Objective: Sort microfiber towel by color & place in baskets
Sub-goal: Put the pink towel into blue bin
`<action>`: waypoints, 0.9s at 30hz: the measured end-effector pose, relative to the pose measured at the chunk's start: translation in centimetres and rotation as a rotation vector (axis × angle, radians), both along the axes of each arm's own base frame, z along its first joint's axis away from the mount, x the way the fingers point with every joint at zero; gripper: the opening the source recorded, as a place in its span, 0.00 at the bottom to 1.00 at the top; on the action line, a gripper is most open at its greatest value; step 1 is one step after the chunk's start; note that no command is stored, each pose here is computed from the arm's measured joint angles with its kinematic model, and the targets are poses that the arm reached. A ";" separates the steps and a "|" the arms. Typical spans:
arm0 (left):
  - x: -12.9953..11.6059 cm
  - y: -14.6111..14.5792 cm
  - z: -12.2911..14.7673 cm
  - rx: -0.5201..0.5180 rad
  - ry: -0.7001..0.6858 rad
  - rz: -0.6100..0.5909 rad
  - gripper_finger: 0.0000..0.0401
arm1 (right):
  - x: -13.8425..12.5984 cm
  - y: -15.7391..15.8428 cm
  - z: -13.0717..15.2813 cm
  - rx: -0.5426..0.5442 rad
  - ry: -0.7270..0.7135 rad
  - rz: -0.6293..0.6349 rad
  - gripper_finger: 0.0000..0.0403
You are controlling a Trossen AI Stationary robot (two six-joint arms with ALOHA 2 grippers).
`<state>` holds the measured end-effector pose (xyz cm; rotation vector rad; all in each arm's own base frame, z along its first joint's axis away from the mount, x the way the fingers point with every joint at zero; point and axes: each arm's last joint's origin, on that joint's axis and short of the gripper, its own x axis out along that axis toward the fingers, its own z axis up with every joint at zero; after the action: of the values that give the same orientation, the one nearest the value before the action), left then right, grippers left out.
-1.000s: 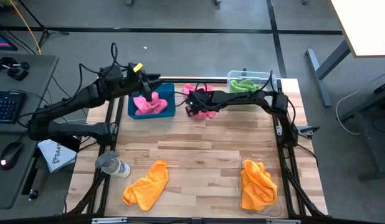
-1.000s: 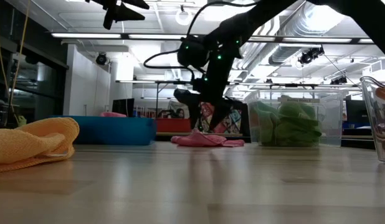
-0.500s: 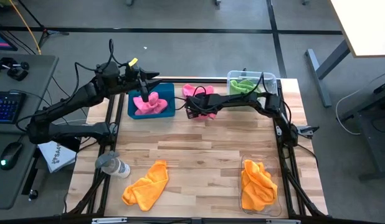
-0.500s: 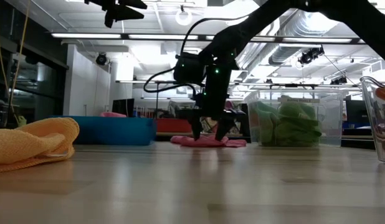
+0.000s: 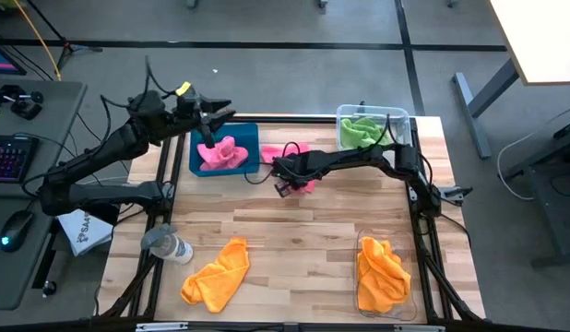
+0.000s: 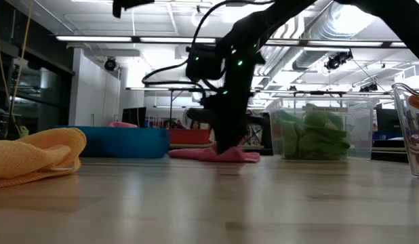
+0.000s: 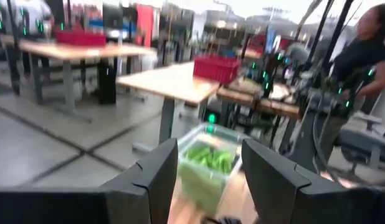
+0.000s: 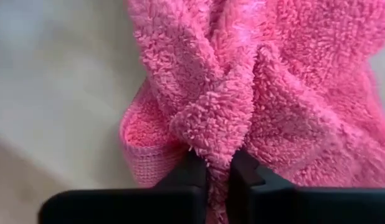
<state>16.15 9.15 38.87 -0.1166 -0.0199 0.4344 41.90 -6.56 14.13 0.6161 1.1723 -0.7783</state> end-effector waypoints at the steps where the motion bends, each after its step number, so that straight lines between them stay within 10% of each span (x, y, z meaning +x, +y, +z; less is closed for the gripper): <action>1: -0.2 -0.1 0.3 0.022 -0.018 0.000 0.42 | -0.3 0.2 0.7 -0.004 0.005 0.022 0.02; 14: -3.7 -1.9 6.8 0.088 -0.273 0.053 0.42 | -1.8 -1.2 15.9 -0.376 -0.541 0.121 0.00; 27: -3.6 -2.2 6.9 0.068 -0.243 -0.012 0.42 | 2.8 -5.2 14.6 -0.392 -0.998 0.168 0.00</action>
<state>12.52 6.99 45.73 -0.1023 -0.2728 0.4053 44.74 -11.80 28.71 0.4671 0.1406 -0.4284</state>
